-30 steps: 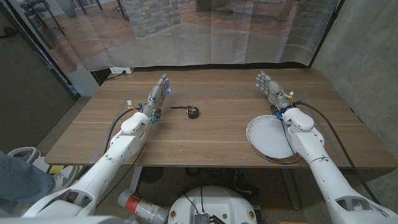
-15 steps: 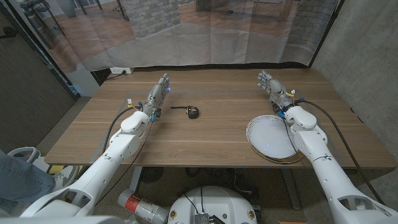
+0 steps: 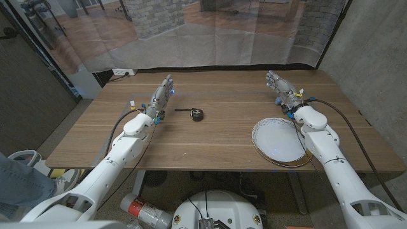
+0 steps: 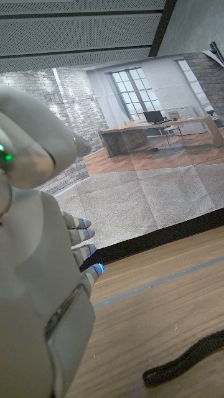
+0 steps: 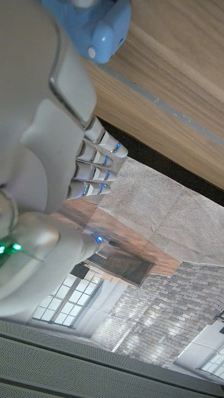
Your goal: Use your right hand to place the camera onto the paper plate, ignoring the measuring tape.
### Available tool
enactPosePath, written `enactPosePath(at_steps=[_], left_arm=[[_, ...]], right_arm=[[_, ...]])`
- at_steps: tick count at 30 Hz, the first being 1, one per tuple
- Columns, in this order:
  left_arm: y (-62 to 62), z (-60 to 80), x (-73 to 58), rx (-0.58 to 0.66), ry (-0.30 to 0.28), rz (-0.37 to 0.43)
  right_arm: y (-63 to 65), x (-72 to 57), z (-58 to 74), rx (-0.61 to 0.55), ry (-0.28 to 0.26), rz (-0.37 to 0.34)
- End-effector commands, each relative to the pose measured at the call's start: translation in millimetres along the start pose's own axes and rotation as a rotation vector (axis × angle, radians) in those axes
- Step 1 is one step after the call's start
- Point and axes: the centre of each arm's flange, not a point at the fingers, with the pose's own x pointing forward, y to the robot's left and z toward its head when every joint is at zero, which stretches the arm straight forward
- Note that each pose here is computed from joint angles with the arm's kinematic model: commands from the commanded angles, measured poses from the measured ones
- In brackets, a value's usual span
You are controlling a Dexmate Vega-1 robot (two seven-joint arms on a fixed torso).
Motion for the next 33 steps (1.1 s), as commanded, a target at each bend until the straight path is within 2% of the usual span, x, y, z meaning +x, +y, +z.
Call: enactPosePath(at_steps=[1,17,33], left_arm=[[0.4,1.1,3.1,0.0,-0.011,-0.005],[0.0,2.3,6.0,0.009,-0.007,-0.008],[-2.1,3.1,4.4,0.004,-0.007,-0.008]], right_arm=[[-7.6,-0.4,4.6,-0.07,0.012,-0.014],[-21.9,-2.9,8.2,-0.152,0.027,-0.051],[-29.7,-9.0,13.4,-0.223,0.034,-0.076]])
